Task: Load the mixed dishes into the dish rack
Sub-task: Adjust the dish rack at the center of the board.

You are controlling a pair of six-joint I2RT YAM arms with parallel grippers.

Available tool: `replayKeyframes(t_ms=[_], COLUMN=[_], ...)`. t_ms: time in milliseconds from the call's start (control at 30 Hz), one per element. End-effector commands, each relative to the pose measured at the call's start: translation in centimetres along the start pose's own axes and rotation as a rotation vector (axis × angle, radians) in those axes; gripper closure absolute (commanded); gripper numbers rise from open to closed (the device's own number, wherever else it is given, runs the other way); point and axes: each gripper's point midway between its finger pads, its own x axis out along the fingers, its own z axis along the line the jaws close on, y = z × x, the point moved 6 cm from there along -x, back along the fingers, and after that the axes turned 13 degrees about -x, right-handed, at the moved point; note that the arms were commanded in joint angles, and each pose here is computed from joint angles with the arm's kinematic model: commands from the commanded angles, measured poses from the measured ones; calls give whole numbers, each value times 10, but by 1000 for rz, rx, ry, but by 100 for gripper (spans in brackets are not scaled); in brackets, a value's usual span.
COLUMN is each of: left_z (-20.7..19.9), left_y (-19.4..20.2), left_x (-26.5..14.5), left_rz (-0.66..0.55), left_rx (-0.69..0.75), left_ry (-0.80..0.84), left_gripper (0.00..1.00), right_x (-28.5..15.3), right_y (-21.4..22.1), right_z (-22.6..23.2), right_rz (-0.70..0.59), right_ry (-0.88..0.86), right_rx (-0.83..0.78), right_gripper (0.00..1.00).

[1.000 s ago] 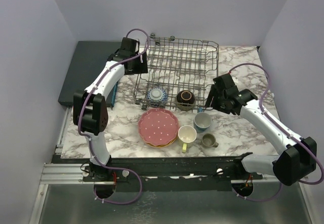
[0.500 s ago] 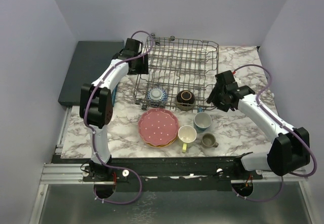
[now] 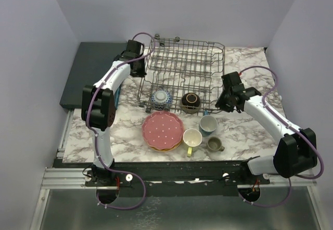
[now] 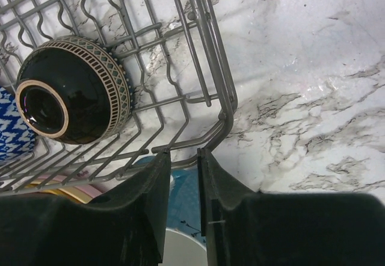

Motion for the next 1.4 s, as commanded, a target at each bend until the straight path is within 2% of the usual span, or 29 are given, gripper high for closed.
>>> replayKeyframes(t_ms=[0,67,200,433,700,1000,1367], left_z=[-10,-9,-6,-2,3,13,23], left_y=[6,9,14,26,42,64,93], left_x=[-14,-18,-25,-35,-40,-44,-58], left_rz=[2,2,5,15,40,72,112], left_rx=[-1,-6,-17,-53,-114,-168,-249], left_ry=[45,43,36,26,26,-9,-27], left_gripper=[96,100,100,100,100,100,100], right_x=[7,7,6,-6,-25,-46,-65], right_y=[-3,-4,-2,-3,-13,-1,22], right_z=[5,6,5,-2,0,19,37], right_rz=[-2,0,1,-33,-69,-6,88], right_ry=[-33,-36,-39,-23,-53,-320,-531], right_rx=[-4,-7,-7,2,-18,-233,-377], right_gripper=[73,74,74,66,64,64,68])
